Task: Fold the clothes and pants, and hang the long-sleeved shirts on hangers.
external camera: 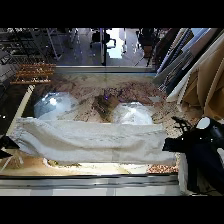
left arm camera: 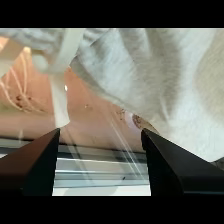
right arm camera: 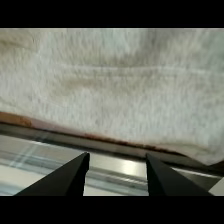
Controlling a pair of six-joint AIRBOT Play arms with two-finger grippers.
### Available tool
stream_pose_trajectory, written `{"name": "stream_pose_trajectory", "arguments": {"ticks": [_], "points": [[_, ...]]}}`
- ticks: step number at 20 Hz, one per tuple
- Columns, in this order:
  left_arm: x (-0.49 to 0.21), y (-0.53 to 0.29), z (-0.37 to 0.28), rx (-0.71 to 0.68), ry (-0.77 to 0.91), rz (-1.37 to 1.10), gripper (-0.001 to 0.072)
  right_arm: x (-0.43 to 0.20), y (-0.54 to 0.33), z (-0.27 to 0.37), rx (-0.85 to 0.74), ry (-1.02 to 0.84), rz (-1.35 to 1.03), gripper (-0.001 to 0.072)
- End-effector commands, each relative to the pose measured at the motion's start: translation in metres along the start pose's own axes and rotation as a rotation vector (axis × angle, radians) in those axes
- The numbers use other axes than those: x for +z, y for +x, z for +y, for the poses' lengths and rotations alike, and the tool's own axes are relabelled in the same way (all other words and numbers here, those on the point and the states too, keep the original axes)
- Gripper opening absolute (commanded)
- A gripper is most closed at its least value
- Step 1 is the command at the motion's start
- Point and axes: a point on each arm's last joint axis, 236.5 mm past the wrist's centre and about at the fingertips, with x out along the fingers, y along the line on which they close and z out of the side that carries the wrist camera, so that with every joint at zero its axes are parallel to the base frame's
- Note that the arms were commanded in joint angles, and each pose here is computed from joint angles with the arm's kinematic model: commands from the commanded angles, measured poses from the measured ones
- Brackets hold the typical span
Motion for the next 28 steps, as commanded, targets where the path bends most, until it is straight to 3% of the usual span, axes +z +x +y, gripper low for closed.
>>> {"name": "stream_pose_trajectory", "arguments": {"ticks": [1,3,7,12,15,22,23,25,28], "points": [[0.033,-0.047,-0.006,0.008,0.012,-0.168,0.0559,0.061,-0.041,-0.027,-0.082,0.025,-0.283,0.0434],[0.077,-0.069,-0.004,0.040,0.024,-0.365,0.0563,0.078,-0.032,-0.038,-0.087,0.049,-0.316,0.0434],[0.128,-0.081,0.007,0.084,0.038,-0.565,0.0704,0.104,0.007,-0.058,-0.074,0.103,-0.307,0.0434],[0.169,-0.075,-0.018,-0.021,0.172,-0.689,0.0704,0.115,0.030,-0.072,-0.075,0.124,-0.303,0.0436],[0.181,-0.046,-0.041,-0.117,0.241,-0.670,0.0705,0.116,0.041,-0.073,-0.061,0.123,-0.288,0.0529],[0.176,0.016,-0.068,-0.208,0.366,-0.546,0.0704,0.126,0.057,-0.069,-0.008,0.122,-0.296,0.0541],[0.172,0.019,-0.075,-0.229,0.408,-0.535,0.0703,0.127,0.057,-0.068,-0.006,0.116,-0.299,0.0500],[0.167,0.021,-0.081,-0.241,0.448,-0.518,0.0694,0.127,0.057,-0.067,-0.004,0.097,-0.300,0.0329],[0.163,0.025,-0.081,-0.255,0.447,-0.497,0.0666,0.128,0.056,-0.062,0.018,0.093,-0.305,0.0244]]}}
